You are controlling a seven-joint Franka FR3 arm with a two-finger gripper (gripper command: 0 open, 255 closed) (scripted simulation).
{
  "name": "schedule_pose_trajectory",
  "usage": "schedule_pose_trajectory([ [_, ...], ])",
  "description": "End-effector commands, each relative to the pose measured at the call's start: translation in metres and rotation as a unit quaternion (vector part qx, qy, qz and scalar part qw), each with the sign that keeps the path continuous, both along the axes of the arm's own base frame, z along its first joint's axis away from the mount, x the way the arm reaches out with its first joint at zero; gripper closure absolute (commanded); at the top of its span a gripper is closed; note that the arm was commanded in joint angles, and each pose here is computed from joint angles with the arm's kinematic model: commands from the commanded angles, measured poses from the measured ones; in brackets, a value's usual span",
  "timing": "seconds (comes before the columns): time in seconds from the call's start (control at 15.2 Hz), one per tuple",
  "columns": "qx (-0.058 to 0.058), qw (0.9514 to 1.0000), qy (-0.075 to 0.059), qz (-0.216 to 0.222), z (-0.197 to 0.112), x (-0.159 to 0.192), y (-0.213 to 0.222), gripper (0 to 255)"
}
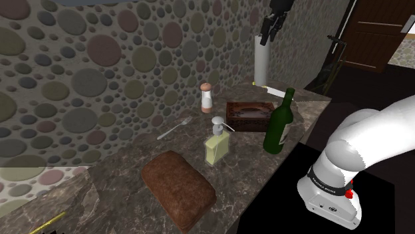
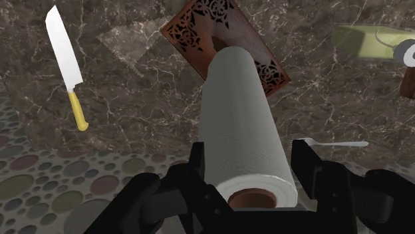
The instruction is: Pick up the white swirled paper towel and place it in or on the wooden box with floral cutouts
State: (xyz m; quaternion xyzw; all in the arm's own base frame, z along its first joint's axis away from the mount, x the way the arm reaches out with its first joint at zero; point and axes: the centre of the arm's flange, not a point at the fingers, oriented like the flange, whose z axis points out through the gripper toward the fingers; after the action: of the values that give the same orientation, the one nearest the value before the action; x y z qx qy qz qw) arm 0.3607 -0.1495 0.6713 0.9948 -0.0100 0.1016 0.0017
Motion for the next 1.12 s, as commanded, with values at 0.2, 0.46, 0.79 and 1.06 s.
schedule_pose_trajectory([
  [0.2, 0.000, 1.0000, 0.000, 0.001, -0.022, -0.003, -0.005, 255],
  [0.46, 0.000, 1.0000, 0.000, 0.001, -0.043, -0.003, -0.005, 255],
  [0.79, 0.000, 1.0000, 0.000, 0.001, -0.070, -0.003, -0.005, 255],
  [1.06, 0.000, 1.0000, 0.000, 0.001, -0.091, -0.003, -0.005, 255],
])
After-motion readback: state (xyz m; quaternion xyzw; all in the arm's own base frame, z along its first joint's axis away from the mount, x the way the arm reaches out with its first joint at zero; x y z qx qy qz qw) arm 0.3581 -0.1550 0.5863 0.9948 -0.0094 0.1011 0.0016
